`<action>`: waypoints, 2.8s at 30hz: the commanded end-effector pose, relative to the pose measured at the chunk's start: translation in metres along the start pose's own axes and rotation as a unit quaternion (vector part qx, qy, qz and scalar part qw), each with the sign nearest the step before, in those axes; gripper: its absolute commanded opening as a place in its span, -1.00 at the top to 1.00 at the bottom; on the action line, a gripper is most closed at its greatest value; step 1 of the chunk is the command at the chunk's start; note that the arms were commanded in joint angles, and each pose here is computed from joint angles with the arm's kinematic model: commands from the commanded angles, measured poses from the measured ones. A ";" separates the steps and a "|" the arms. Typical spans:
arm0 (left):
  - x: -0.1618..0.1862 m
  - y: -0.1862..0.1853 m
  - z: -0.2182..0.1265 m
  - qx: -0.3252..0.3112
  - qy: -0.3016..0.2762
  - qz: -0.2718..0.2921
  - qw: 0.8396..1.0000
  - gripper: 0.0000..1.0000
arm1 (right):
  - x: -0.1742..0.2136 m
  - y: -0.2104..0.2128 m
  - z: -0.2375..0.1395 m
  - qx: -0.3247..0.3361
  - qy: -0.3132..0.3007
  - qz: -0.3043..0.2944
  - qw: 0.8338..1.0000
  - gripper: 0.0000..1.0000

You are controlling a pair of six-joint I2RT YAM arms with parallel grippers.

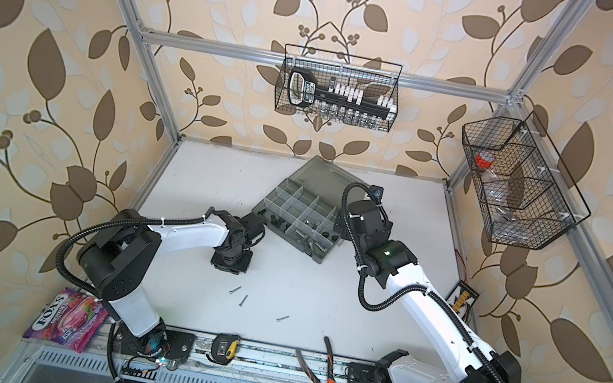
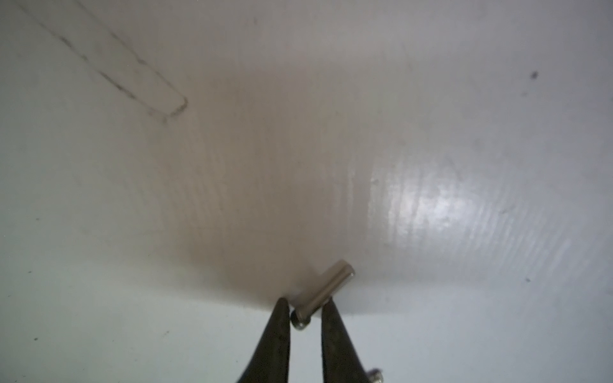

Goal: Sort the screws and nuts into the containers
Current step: 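Lower the left gripper and close it on a thin silver screw, then lift the screw with the left gripper and carry it over the box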

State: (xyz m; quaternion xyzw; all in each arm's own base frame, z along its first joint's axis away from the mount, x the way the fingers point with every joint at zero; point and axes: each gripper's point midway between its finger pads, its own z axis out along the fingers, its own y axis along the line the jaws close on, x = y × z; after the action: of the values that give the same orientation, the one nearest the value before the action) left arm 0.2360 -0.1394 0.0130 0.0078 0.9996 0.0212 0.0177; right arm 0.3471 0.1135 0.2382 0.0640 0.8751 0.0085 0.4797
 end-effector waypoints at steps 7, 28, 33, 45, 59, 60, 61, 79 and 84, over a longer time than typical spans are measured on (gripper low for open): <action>0.011 0.012 0.023 -0.030 0.038 -0.004 0.999 0.47 | -0.010 -0.003 -0.004 0.011 -0.006 0.002 1.000 -0.99; -0.006 -0.003 0.031 -0.018 0.043 0.024 0.999 0.60 | -0.005 -0.003 -0.002 0.009 -0.001 0.004 1.000 -0.99; -0.007 -0.006 0.034 -0.015 0.050 0.027 0.998 0.60 | -0.005 -0.003 -0.002 0.008 -0.001 0.005 1.000 -0.99; -0.006 -0.011 0.040 -0.007 0.060 0.028 0.998 0.87 | -0.002 -0.003 -0.002 0.006 0.000 0.008 1.000 -0.99; -0.018 -0.016 0.010 0.018 0.011 0.012 1.000 1.00 | -0.003 -0.003 -0.004 0.002 -0.003 0.011 1.000 -0.99; -0.019 -0.017 0.008 0.021 0.008 0.011 1.000 1.00 | -0.002 -0.003 -0.004 0.003 -0.002 0.012 1.000 -0.99; -0.019 -0.017 0.008 0.022 0.007 0.010 1.000 1.00 | -0.003 -0.003 -0.004 0.002 -0.003 0.013 1.000 -0.99; -0.053 -0.032 -0.051 0.056 -0.077 0.010 0.995 1.00 | -0.007 -0.005 -0.008 0.001 -0.012 0.016 1.000 -0.99; -0.062 -0.037 -0.064 0.066 -0.092 0.010 0.994 1.00 | -0.008 -0.002 -0.008 -0.003 -0.011 0.016 1.000 -0.99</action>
State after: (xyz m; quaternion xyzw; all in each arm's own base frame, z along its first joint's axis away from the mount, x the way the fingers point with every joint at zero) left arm 0.2861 -0.1734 0.0560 0.0262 0.9960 -0.0284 0.0807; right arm 0.3449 0.1123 0.2434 0.0694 0.8719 0.0148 0.4845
